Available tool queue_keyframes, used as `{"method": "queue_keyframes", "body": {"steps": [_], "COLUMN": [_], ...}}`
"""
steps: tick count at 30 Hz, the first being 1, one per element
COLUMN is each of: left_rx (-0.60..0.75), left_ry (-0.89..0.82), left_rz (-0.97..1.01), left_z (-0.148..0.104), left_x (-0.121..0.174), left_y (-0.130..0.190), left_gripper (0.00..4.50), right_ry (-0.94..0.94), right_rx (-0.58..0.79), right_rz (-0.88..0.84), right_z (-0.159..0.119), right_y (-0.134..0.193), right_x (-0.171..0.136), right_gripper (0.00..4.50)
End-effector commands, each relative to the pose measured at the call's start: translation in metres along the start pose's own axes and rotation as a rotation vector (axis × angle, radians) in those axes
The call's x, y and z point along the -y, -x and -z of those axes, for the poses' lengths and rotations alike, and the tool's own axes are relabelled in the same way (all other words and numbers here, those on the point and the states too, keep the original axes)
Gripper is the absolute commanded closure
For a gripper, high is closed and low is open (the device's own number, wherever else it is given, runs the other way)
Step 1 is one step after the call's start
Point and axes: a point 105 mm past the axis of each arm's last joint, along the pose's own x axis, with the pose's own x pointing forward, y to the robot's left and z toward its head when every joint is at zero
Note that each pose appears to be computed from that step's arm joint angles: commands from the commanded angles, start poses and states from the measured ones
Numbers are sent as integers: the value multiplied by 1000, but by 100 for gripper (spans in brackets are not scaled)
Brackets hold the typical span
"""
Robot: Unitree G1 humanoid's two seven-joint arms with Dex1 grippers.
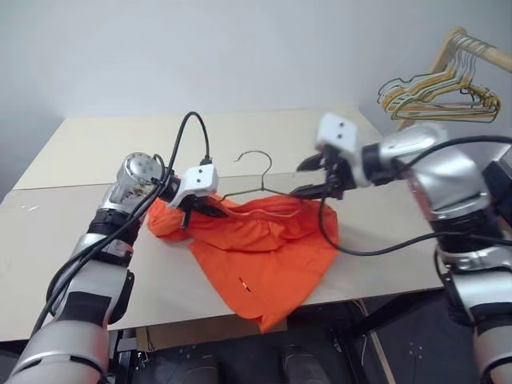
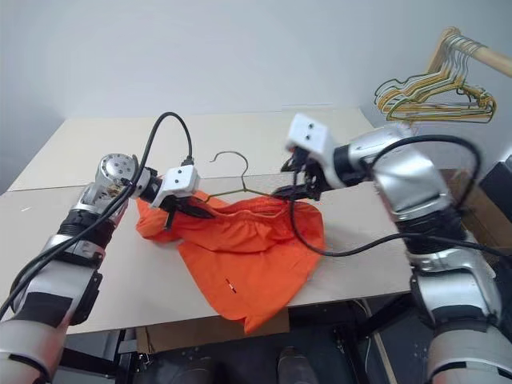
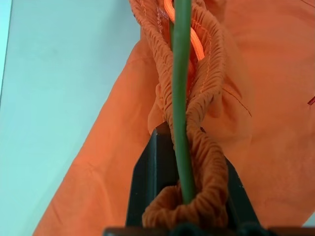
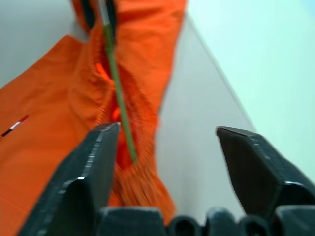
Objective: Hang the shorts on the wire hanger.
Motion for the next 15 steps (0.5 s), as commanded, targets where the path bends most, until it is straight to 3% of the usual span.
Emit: {"method": "queue_keyframes", "body": {"steps": [1, 6, 12, 15], "left_rx": [25, 36, 42, 44], "left_ry": [-30, -36, -45, -47], "left_rz": [-36, -43, -41, -42], "left_z": [-10, -14, -17, -18], "left_x": [-6, -9, -9, -9], "left_y": [10, 10, 9, 9], "left_gripper": [450, 450, 450, 450], "right_ry": [20, 145, 122, 132], "right_rx": [-2, -222, -228, -245], "right_rz": [9, 23, -1, -60], "right_z": [4, 50, 52, 53], "right_y": [21, -3, -38, -47], "right_x": [-7, -15, -10, -16], "right_gripper": [4, 4, 4, 70]}}
